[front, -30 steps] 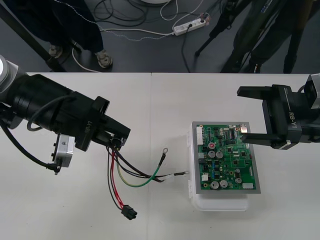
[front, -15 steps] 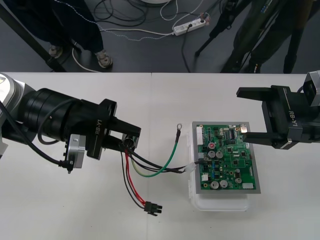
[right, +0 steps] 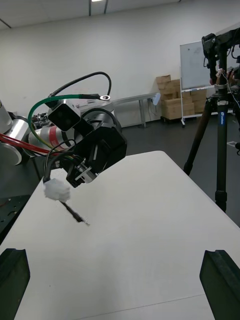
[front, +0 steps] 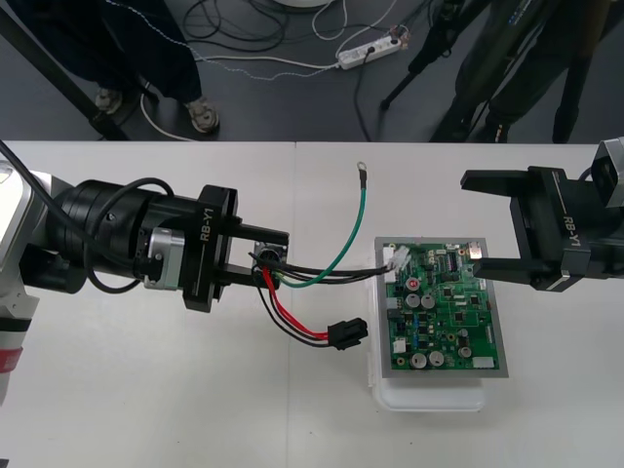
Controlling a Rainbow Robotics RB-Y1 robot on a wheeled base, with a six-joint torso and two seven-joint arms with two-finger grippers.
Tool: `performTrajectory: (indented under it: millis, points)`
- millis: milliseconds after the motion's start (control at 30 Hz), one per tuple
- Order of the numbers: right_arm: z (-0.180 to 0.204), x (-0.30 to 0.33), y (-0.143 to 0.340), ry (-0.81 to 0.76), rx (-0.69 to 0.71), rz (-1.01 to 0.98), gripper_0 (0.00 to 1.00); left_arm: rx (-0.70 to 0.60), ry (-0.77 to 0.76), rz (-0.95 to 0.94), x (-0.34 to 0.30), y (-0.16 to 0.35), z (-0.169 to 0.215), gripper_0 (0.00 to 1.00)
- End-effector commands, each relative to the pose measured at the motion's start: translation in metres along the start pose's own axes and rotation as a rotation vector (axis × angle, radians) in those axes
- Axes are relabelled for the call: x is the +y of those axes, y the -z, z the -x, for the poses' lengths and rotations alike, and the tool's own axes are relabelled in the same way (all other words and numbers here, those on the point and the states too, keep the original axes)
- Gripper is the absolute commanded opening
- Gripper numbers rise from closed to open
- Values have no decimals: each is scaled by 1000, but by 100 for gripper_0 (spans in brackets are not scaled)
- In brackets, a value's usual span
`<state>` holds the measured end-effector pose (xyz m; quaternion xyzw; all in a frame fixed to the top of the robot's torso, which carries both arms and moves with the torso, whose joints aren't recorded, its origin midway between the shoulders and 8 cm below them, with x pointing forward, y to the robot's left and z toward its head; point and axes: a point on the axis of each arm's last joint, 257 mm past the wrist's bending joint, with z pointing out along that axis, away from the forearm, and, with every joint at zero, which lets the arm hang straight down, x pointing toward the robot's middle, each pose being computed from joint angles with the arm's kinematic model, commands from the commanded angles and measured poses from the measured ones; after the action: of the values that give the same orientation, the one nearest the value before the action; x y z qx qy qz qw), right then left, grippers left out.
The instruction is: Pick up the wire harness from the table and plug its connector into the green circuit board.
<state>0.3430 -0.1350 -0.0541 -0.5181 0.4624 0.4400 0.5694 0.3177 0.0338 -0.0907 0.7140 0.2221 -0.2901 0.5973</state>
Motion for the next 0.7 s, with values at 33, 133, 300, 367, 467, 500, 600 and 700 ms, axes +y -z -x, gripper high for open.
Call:
performTrajectory:
  millis: [33, 133, 300, 367, 467, 500, 600, 700]
  points:
    - [8, 13, -9, -42, -28, 41, 100, -44, 66, 10, -9, -7, 13, 0]
    - [10, 15, -10, -53, -39, 49, 100, -49, 130, 27, -12, -8, 11, 0]
    - [12, 19, -12, -83, -59, 66, 100, -66, 218, 54, -19, -9, 10, 0]
    - [12, 25, -16, -106, -73, 86, 100, -76, 270, 66, -23, -11, 10, 0]
    - [13, 32, -21, -128, -90, 113, 100, -95, 319, 80, -26, -14, 11, 0]
    - [13, 33, -21, -134, -94, 116, 100, -97, 326, 83, -27, -15, 11, 0]
    - [16, 35, -23, -142, -106, 127, 100, -110, 359, 96, -30, -17, 11, 0]
    - [19, 37, -24, -146, -120, 138, 100, -124, 441, 107, -34, -20, 10, 0]
